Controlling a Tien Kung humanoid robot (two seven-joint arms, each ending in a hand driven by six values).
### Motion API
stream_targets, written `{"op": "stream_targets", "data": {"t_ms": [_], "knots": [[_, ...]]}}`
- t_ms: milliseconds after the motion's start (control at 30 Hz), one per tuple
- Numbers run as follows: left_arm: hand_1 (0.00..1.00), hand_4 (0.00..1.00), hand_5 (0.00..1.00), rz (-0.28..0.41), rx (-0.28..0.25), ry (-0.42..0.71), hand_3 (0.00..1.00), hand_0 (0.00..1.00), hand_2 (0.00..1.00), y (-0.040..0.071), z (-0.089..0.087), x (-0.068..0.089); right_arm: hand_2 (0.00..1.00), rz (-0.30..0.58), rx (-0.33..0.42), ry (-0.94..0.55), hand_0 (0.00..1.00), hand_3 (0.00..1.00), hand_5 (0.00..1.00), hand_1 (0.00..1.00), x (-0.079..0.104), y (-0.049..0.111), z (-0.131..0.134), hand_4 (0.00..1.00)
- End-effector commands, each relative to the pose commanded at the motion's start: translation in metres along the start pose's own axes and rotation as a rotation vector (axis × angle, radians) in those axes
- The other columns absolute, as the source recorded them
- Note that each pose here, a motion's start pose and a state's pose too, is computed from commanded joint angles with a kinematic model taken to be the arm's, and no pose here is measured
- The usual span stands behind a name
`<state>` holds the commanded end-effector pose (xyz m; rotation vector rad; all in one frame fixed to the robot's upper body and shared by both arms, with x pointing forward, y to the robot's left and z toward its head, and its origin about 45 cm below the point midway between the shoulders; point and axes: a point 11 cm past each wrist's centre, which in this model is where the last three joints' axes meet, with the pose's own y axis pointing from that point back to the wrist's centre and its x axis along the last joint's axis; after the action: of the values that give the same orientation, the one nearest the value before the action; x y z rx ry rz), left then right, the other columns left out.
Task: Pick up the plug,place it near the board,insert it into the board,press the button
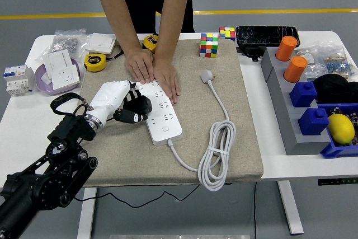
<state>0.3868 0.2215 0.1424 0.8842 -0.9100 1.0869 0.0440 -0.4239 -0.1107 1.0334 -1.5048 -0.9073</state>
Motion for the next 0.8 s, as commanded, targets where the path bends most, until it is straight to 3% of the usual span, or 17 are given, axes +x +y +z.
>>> {"op": "stream_targets", "data": {"t_ms": [800], "knots": [[0.335,0.665,0.068,-0.032,-0.011,-0.023,0.348,0.441,0.296,0.0006,0.0008,-0.0061,0.719,0.002,0.002,-0.003,0.812,0.760,0.990,0.714,0.0007,0.0000,-0.0008,0.998]]}}
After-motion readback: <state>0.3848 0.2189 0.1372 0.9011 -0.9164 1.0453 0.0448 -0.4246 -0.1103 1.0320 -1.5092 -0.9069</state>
